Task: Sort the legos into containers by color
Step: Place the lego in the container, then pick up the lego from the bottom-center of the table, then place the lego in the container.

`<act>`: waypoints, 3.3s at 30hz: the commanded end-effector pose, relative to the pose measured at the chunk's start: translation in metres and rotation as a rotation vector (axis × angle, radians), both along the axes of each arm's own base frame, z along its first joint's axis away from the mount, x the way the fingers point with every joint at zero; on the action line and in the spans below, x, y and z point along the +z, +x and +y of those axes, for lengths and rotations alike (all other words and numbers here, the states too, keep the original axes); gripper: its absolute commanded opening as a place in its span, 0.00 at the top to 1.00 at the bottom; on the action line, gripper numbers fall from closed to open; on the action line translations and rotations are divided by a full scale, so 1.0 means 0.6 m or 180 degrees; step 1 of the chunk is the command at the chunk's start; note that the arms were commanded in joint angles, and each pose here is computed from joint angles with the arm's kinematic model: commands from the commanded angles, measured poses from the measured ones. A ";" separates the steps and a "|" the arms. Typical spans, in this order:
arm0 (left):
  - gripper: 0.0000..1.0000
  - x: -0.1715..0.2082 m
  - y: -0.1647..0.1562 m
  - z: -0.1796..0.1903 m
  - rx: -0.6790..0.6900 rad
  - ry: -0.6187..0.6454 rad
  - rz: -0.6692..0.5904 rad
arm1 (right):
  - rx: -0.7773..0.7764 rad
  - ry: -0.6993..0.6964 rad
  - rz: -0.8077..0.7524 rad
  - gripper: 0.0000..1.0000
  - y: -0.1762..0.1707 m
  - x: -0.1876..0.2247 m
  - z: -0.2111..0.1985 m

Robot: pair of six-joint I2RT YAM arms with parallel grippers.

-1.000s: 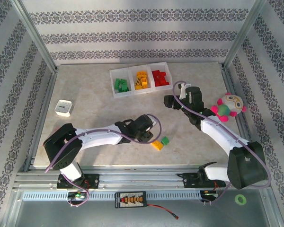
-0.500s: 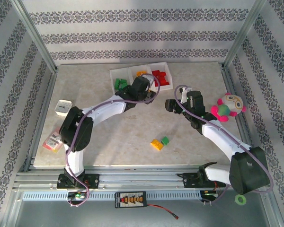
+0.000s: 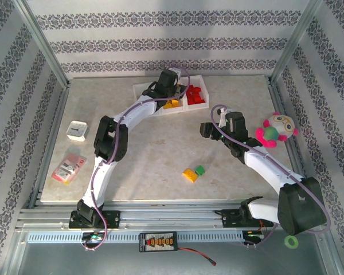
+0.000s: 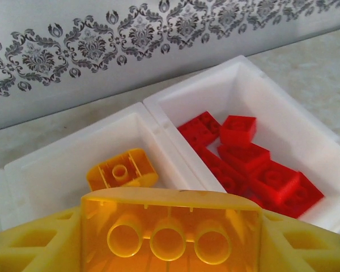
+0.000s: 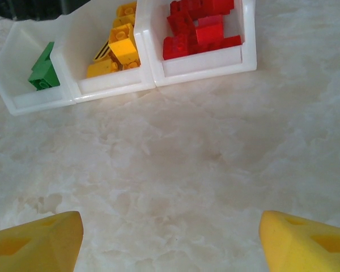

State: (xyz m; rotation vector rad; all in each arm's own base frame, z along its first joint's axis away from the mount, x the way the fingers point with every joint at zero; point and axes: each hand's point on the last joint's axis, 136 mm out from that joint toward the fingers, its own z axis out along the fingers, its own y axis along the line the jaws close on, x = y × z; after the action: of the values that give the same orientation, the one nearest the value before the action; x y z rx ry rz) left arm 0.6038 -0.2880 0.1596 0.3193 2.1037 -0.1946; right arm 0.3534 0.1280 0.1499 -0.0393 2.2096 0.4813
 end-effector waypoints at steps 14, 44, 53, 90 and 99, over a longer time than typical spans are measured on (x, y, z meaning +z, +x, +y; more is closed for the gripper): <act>0.04 0.017 0.019 0.033 -0.0065 0.0289 -0.0019 | 0.0218 0.0058 0.0207 0.17 -0.029 -0.031 0.038; 0.01 0.036 -0.514 0.051 -0.1407 0.0200 -0.0711 | 0.0671 -0.1064 0.1705 0.30 -0.230 -0.180 0.084; 0.01 -0.006 -0.627 0.068 -0.1906 0.0087 -0.0207 | 0.0671 -0.1111 0.1815 0.45 -0.227 -0.199 0.089; 0.01 -0.032 -0.626 0.166 -0.0730 -0.0532 -0.0247 | 0.0768 -0.0367 0.0016 0.65 0.091 0.027 0.325; 0.01 -0.056 -0.627 0.172 -0.0671 -0.0518 -0.0156 | 0.0405 -0.0298 -0.0533 0.66 0.269 0.045 0.400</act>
State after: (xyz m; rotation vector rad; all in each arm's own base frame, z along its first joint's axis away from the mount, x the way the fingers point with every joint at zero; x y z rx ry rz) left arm 0.2268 -0.1850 0.1251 0.4808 1.9991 -0.4632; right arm 0.4808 0.3684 0.1591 -0.3199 2.1683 0.4670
